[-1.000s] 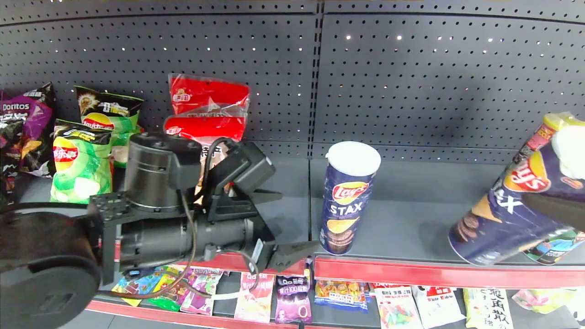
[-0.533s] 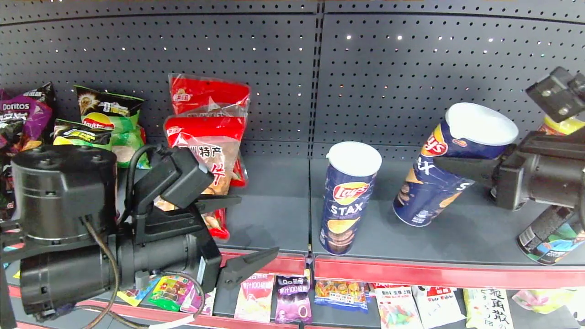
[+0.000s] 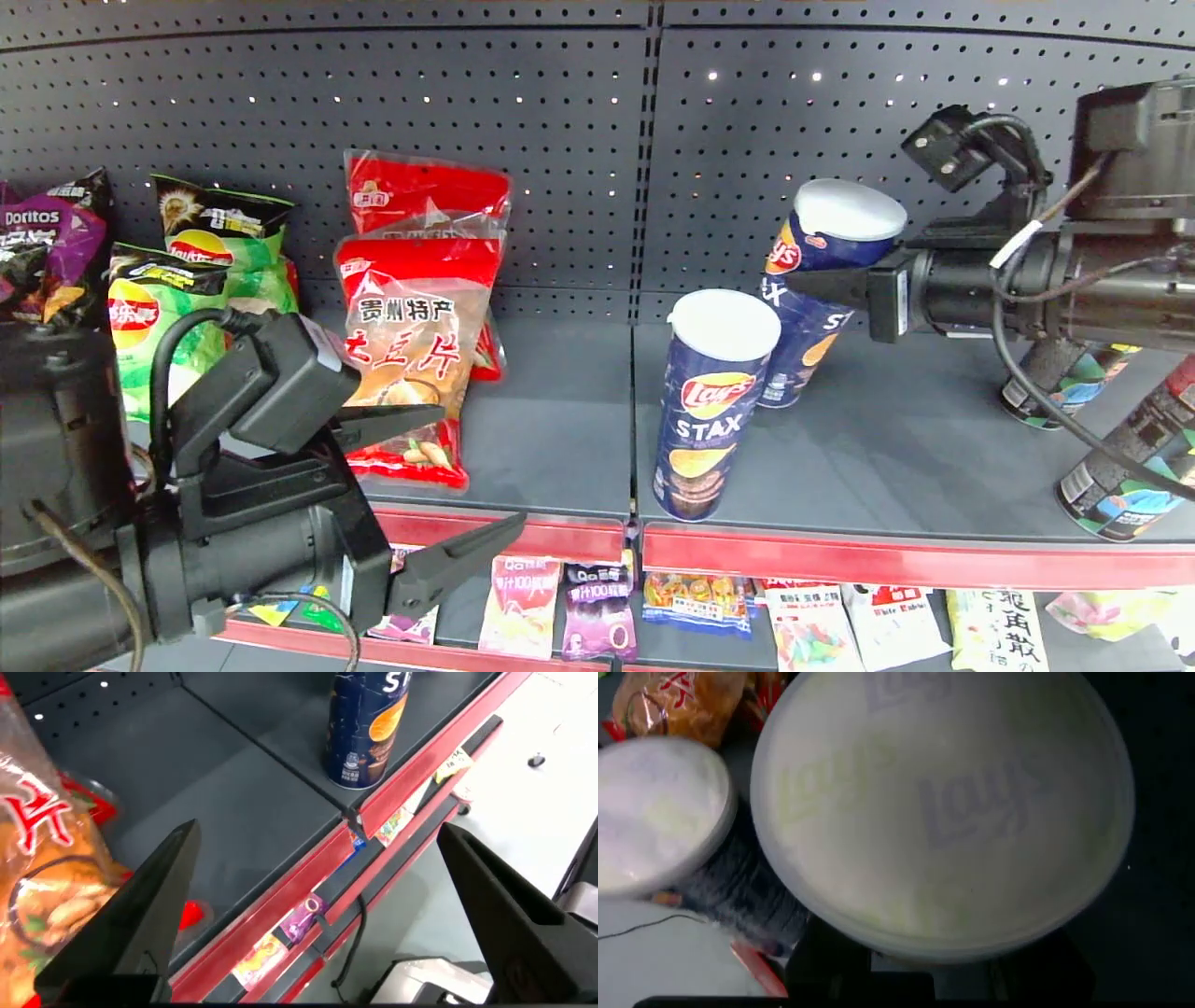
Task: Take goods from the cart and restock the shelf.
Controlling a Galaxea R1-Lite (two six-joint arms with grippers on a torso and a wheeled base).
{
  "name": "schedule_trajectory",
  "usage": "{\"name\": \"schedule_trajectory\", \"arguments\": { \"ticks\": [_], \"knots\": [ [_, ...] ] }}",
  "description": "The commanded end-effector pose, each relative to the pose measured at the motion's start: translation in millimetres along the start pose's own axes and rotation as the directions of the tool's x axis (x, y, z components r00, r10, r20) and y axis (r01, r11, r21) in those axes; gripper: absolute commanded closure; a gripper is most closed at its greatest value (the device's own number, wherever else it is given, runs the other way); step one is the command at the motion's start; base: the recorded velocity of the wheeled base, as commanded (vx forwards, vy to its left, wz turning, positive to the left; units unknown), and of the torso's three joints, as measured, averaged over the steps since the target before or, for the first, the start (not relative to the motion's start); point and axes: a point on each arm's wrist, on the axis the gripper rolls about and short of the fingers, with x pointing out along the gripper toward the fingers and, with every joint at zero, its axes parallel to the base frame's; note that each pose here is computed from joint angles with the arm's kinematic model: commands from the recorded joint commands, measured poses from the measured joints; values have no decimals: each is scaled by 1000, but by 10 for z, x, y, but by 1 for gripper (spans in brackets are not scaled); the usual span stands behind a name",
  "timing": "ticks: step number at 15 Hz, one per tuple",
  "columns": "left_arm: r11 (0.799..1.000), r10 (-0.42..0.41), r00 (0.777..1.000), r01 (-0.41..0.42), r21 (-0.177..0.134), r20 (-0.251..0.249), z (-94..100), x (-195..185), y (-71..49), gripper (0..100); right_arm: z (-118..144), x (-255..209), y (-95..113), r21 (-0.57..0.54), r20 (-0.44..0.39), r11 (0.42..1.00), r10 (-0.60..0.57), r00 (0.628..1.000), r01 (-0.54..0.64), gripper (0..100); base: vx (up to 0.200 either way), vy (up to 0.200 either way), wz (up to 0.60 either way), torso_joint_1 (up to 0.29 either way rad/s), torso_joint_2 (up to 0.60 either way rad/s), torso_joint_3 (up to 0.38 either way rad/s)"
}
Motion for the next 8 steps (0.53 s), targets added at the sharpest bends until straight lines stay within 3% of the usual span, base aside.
{"name": "schedule_trajectory", "arguments": {
  "ticks": [1,8],
  "knots": [
    [1000,14,1000,-14,-5,16,-69,-181,-37,0,27,328,-7,-2,-15,1000,14,1000,-14,100,0,0,0,0,0,0],
    [999,43,999,-43,-9,16,-99,-262,-47,0,-21,714,95,-6,-50,999,42,998,-42,100,0,0,0,0,0,0]
  ]
}}
